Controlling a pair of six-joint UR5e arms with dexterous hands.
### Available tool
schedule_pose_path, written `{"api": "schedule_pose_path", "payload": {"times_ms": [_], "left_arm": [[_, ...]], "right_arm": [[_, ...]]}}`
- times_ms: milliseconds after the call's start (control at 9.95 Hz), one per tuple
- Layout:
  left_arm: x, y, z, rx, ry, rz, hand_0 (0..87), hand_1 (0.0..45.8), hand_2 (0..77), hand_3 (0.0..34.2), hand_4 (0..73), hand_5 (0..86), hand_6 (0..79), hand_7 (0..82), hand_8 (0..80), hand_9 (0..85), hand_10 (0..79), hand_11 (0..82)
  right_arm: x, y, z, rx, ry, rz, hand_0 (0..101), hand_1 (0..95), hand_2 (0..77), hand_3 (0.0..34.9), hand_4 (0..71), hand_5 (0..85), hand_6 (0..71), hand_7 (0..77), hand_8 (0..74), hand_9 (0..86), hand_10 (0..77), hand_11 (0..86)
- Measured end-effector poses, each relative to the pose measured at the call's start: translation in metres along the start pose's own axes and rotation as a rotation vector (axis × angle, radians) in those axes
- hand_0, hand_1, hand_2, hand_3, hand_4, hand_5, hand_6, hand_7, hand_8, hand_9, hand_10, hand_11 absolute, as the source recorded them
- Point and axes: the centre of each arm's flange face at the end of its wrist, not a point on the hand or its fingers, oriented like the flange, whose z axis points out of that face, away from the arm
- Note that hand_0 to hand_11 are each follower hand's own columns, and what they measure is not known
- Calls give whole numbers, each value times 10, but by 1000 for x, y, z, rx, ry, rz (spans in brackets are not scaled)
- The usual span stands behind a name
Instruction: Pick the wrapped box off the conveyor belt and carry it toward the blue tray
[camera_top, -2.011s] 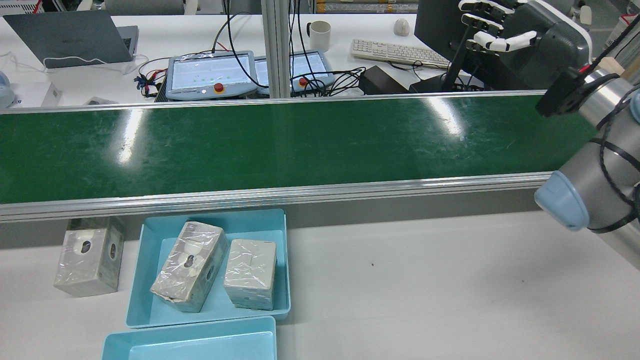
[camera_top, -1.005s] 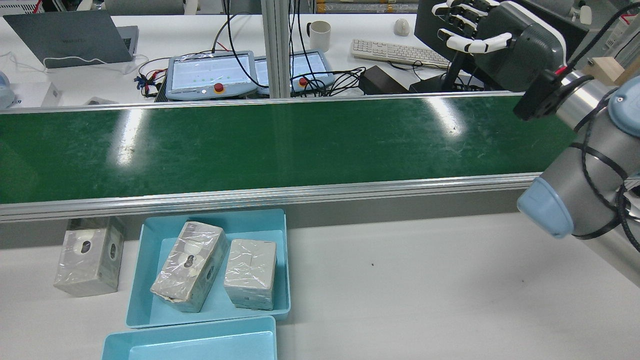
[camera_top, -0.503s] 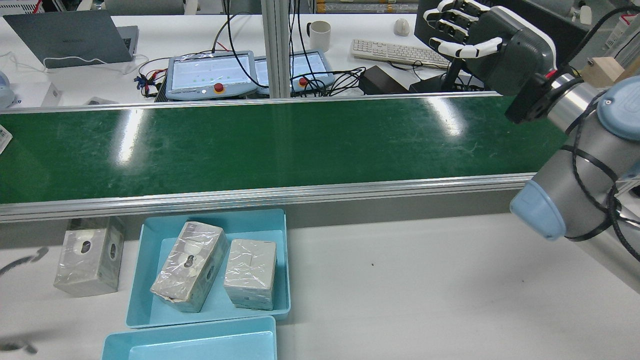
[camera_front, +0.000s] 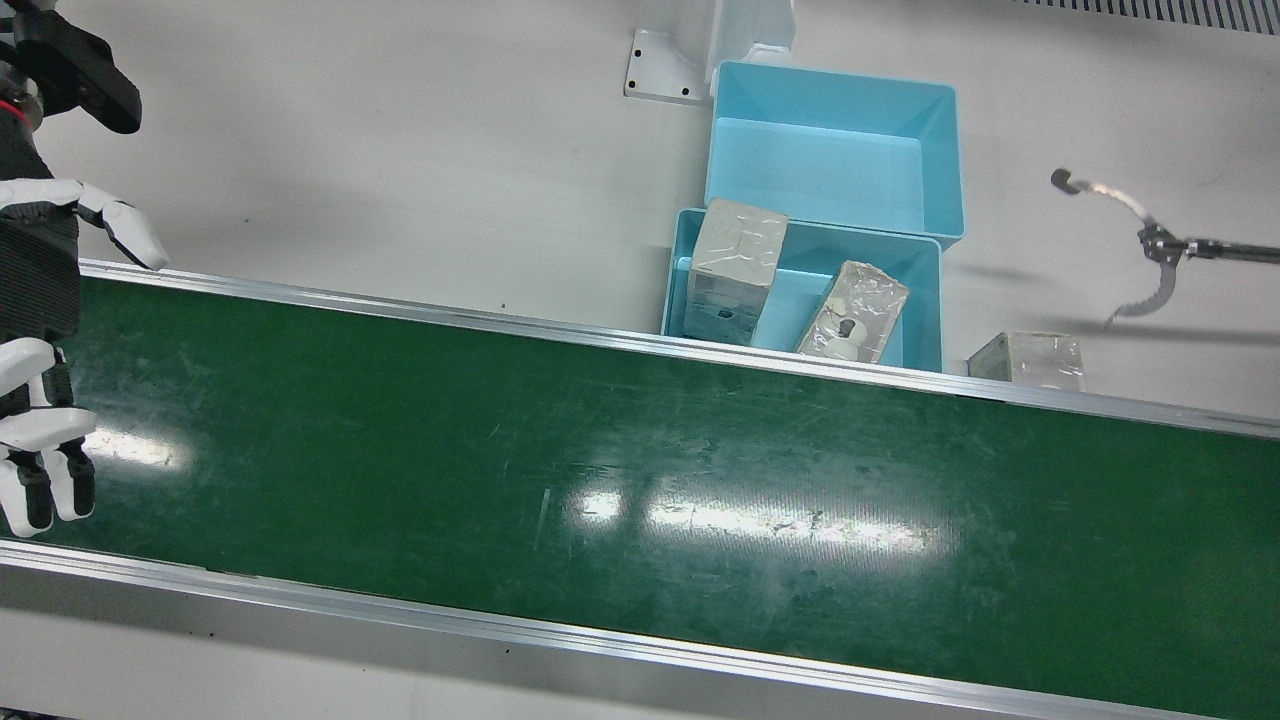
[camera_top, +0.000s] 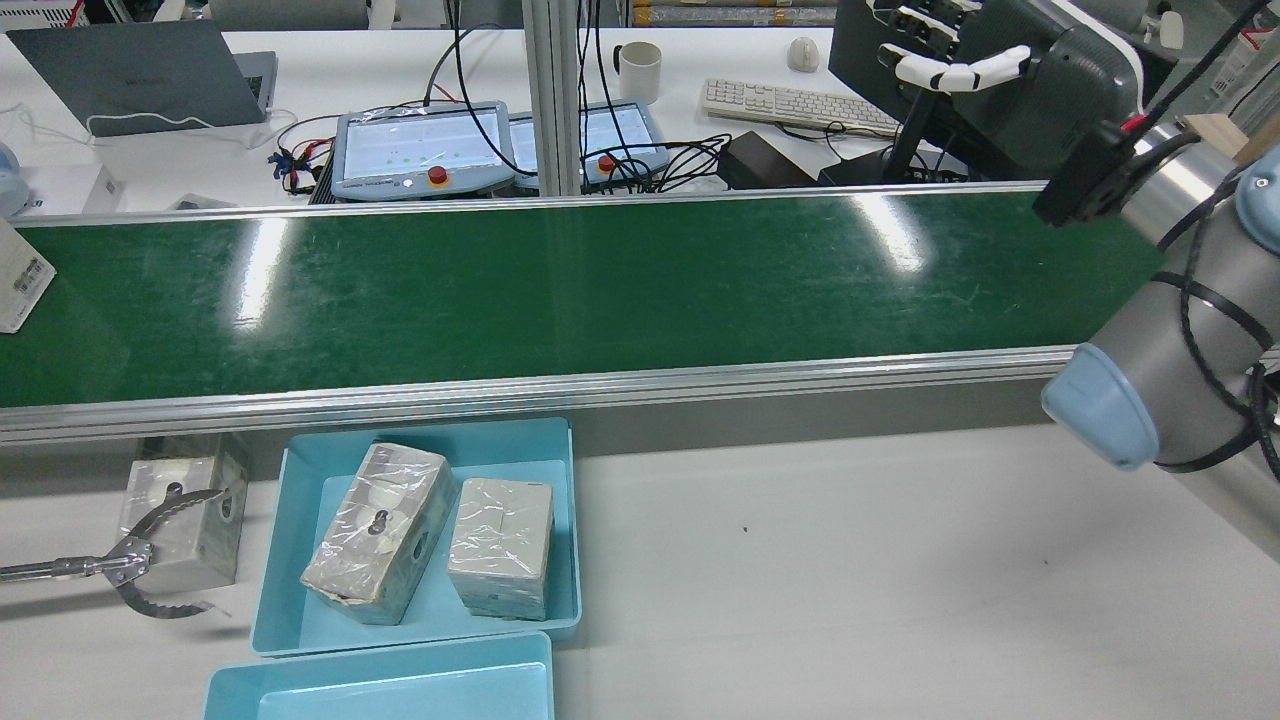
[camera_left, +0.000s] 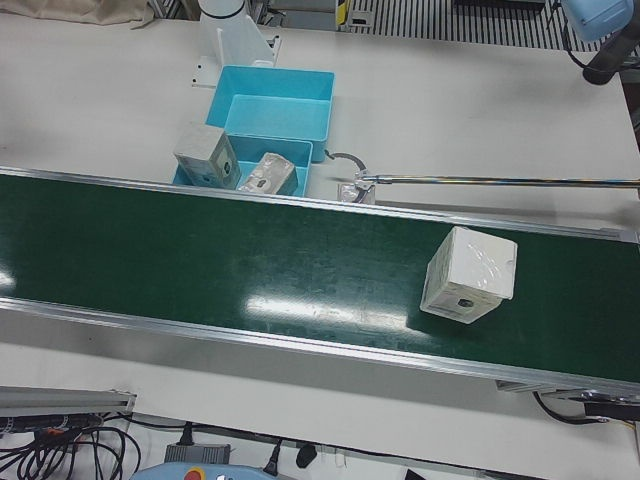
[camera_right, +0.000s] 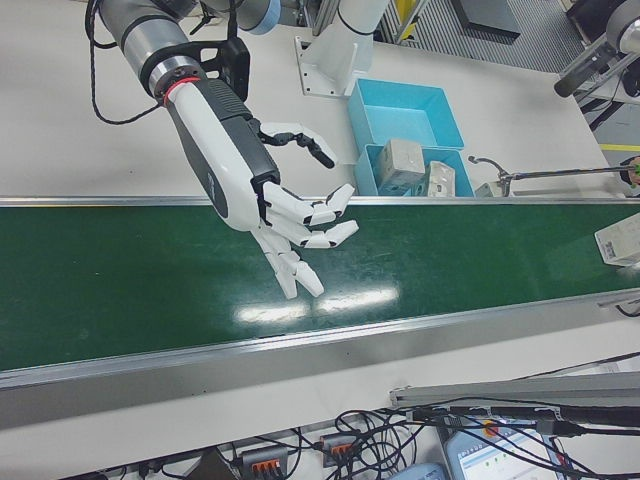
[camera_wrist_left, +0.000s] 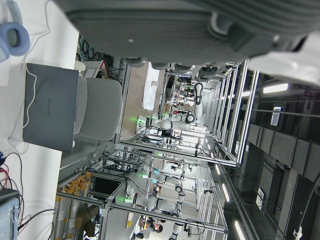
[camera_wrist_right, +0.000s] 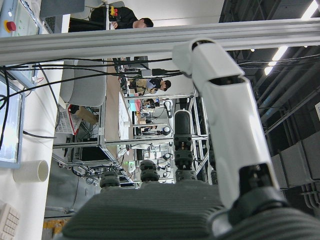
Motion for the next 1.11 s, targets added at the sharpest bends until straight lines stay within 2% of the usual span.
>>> {"api": "schedule_pose_path", "payload": {"times_ms": [101, 302, 503, 603, 804, 905, 1106], "left_arm": [[0, 0, 0, 0, 0, 0, 0, 0, 11, 0, 0, 11, 5, 0, 0, 0, 0, 0], [0, 0, 0, 0, 0, 0, 0, 0, 11, 0, 0, 11, 5, 0, 0, 0, 5, 0], [0, 0, 0, 0, 0, 0, 0, 0, 11, 0, 0, 11, 0, 0, 0, 0, 0, 0], [0, 0, 0, 0, 0, 0, 0, 0, 11, 0, 0, 11, 5, 0, 0, 0, 0, 0], [0, 0, 0, 0, 0, 0, 0, 0, 11, 0, 0, 11, 0, 0, 0, 0, 0, 0], [0, 0, 0, 0, 0, 0, 0, 0, 5, 0, 0, 11, 5, 5, 0, 0, 5, 0], [0, 0, 0, 0, 0, 0, 0, 0, 11, 0, 0, 11, 5, 0, 0, 0, 5, 0]], "right_arm": [[-1, 4, -2, -2, 4, 0, 559, 229, 284, 174, 224, 442, 98, 344, 27, 93, 5, 38], [0, 7, -5, 8, 14, -1, 559, 245, 284, 168, 224, 442, 98, 344, 27, 93, 5, 38], [-2, 7, -7, 18, 13, -4, 558, 256, 322, 173, 213, 442, 98, 355, 27, 93, 5, 38], [-4, 7, -7, 19, 10, -5, 559, 251, 322, 172, 191, 442, 98, 355, 22, 93, 5, 38], [-3, 7, -6, 20, 11, -4, 559, 251, 322, 172, 191, 442, 98, 355, 22, 93, 5, 38], [-4, 8, -3, 17, 9, -4, 559, 251, 322, 173, 213, 442, 98, 355, 22, 93, 5, 38], [-7, 8, 0, 18, 3, -1, 559, 251, 322, 140, 235, 442, 109, 355, 33, 104, 5, 38]]}}
